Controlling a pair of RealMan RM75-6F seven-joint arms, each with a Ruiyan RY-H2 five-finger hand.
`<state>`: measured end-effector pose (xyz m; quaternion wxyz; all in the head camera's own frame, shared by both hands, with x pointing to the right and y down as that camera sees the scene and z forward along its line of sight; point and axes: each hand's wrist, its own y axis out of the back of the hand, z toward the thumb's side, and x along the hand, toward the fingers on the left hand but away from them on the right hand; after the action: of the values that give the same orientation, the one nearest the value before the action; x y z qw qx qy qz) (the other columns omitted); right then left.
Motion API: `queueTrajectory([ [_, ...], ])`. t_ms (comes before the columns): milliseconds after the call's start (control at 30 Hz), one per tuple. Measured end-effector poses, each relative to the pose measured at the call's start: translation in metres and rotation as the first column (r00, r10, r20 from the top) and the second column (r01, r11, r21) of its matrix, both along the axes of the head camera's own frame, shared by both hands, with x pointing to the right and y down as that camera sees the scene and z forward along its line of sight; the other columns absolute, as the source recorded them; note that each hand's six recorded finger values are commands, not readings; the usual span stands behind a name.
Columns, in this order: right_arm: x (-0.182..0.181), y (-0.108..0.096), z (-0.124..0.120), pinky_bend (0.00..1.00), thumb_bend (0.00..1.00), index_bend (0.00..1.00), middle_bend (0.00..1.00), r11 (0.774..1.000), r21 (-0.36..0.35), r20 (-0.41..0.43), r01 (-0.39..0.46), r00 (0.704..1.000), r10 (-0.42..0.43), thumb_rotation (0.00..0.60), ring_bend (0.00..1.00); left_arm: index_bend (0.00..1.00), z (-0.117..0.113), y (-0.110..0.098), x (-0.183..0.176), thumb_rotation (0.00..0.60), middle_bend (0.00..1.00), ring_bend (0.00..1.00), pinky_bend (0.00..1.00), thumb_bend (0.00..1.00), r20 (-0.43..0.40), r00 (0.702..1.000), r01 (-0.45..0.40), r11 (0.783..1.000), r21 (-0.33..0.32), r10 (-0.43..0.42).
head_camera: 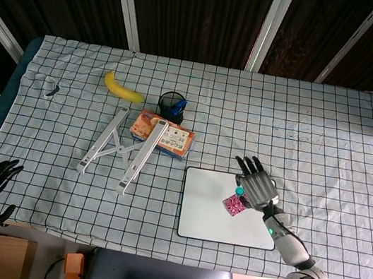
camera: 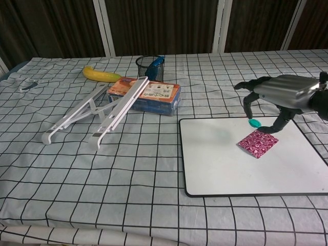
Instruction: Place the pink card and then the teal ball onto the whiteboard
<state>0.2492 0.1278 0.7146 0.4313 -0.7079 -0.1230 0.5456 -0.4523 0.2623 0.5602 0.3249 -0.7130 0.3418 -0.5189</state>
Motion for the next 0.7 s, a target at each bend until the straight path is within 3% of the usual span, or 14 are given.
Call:
queueTrajectory([
  [400,0.007,0.016,0.012,0.0,0.26,0.46,0.0,0.999,-0.047,-0.052,0.027,0.998,-0.029,0.6,0.0,0.0,-0.001,0.002,0.0,0.6,0.0,0.0,0.0,0.39,-0.002,1.0,-0.001,1.0,0.0,0.001],
  [700,0.009,0.019,0.009,0.0,0.26,0.26,0.0,0.998,-0.051,-0.061,0.039,0.997,-0.042,0.6,0.0,0.0,-0.003,0.001,0.0,0.6,0.0,0.0,0.0,0.39,-0.014,1.0,-0.001,1.0,0.01,0.001],
])
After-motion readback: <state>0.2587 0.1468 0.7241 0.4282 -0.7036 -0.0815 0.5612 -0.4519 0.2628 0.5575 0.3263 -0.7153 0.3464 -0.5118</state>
